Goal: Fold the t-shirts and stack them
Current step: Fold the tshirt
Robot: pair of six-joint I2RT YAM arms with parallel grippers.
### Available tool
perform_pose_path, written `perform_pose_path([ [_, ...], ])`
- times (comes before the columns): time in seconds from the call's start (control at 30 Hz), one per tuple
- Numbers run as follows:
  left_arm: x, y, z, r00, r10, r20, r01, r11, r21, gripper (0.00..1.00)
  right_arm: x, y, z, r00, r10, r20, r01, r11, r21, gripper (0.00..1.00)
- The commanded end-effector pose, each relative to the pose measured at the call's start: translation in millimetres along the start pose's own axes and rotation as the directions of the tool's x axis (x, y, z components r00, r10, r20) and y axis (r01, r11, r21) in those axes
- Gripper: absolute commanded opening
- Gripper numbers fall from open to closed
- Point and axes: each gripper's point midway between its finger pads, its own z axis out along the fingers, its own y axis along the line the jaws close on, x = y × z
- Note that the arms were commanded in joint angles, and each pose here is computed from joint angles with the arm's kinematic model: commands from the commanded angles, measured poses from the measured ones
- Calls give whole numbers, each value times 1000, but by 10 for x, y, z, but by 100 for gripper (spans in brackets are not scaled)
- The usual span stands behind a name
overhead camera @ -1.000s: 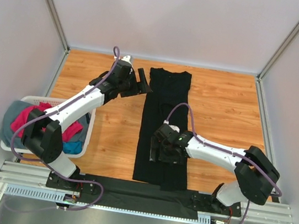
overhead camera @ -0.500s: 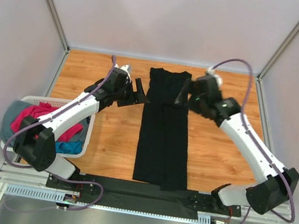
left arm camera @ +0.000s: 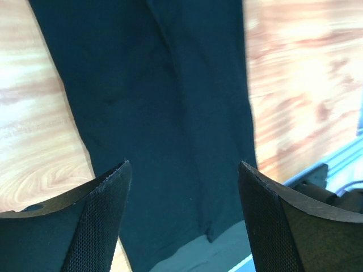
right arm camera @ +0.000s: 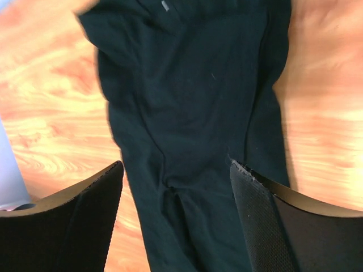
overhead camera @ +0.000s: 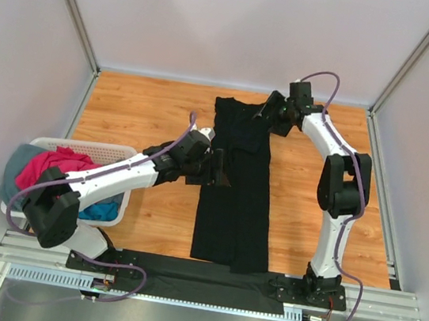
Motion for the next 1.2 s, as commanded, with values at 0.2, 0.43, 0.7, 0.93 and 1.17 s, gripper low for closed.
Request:
perform_pose_path([
  [0.2,392,9,278,994,8,-111,-17,997,-81,77,368,-67,191,992,82,-93,-87,995,-53,71],
  [0.43,688,191,362,983,-27,-184,-1,989,-149,75,543,-166,182,990,55,-126,-55,998,6,67],
  [0.7,818,383,355,977,-60,-206,14,976,-219,75,775,-353,267,984,42,-174,-25,995,97,66],
  [0.93,863,433,298,976,-64,-209,16,974,-224,73,851,-393,340,980,59,-188,-41,994,102,48],
  [1.17,892,475,301,972,-67,-224,11,970,-243,70,827,-419,363,979,41,-198,-17,992,121,33],
])
